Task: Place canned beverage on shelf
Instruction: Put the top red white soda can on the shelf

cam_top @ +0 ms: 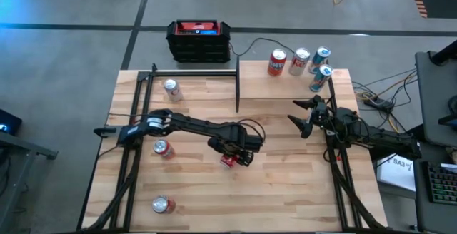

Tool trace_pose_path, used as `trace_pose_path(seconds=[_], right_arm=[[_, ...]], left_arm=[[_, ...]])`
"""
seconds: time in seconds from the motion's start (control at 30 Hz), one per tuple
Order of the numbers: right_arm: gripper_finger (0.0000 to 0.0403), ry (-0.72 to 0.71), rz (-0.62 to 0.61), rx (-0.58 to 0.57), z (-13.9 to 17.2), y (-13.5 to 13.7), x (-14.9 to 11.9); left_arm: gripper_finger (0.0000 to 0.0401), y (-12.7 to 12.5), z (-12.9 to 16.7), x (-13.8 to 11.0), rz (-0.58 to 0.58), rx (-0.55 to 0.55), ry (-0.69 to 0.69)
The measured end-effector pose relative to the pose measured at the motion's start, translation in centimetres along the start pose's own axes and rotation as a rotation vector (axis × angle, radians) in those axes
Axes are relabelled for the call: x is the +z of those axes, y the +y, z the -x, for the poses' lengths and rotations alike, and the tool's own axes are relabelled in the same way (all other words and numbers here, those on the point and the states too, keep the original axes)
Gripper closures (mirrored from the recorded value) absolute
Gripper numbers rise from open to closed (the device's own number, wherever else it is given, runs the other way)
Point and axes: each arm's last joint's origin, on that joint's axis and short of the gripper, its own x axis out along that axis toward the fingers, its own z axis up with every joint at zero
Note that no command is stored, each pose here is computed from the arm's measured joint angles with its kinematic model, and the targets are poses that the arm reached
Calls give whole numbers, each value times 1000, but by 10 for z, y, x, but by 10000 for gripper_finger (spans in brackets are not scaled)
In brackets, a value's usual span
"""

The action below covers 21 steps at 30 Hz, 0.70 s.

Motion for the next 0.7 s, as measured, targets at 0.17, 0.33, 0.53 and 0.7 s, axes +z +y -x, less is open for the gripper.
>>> trace_pose_path(seconds=[0.17,0.33,0.53,0.7], right_arm=[[44,0,0,1,0,0,0],[44,0,0,0,0,0,0],[44,1,0,0,0,0,0],[44,0,0,0,0,0,0]], left_arm=[[90,0,-2,1,3,-5,-2],[90,0,-3,1,-34,1,-22],[86,-5,-1,5,-36,-85,41],[55,-4,-7,6,-35,-72,41]])
